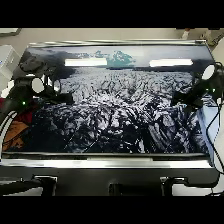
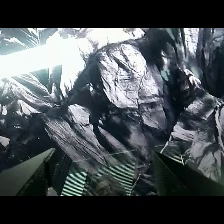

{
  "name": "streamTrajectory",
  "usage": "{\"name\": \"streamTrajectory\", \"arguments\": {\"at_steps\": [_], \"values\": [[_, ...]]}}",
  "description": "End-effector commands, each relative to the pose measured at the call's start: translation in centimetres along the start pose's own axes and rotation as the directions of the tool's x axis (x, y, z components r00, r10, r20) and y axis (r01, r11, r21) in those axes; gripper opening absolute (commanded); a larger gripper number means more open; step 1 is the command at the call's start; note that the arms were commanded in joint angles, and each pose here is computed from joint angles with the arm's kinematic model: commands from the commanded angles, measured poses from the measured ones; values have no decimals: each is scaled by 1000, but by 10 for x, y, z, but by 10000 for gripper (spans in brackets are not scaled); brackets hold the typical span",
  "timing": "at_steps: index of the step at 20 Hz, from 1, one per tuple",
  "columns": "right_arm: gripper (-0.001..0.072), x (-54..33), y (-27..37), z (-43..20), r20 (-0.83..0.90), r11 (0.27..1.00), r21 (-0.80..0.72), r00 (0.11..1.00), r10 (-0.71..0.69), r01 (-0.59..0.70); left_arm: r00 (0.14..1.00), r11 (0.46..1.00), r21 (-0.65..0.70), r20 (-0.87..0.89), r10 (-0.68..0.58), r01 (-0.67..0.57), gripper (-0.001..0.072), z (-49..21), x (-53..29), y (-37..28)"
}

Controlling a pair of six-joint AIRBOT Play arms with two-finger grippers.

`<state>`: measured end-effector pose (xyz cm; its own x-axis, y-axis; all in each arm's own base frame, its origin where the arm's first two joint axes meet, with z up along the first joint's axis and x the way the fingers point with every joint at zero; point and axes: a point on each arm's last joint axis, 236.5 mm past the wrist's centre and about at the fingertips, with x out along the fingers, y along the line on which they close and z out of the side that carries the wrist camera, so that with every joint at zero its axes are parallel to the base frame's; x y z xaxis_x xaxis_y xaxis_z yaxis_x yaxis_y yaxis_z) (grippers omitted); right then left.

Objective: Fold the clothes and pants, and hang the long-sleeved shirts on hangers.

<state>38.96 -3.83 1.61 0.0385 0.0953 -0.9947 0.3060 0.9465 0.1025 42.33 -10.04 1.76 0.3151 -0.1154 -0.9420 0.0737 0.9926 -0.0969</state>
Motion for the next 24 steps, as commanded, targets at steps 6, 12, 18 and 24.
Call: {"name": "streamTrajectory", "arguments": {"at_steps": [6,12,18,24], "values": [[696,0,0,0,0,1000,0,1000,0,0,1000,1000,0,-1,0,0,719,0,0,0],[695,0,1,1,6,1000,7,1000,2,-2,1000,1000,1,-1,0,0,718,0,0,0],[695,-3,8,39,165,999,15,986,36,-39,978,988,-136,206,-39,69,719,49,-1,-11],[696,-14,14,81,343,998,7,937,62,-69,921,995,-93,389,2,37,720,103,-39,10]]}}
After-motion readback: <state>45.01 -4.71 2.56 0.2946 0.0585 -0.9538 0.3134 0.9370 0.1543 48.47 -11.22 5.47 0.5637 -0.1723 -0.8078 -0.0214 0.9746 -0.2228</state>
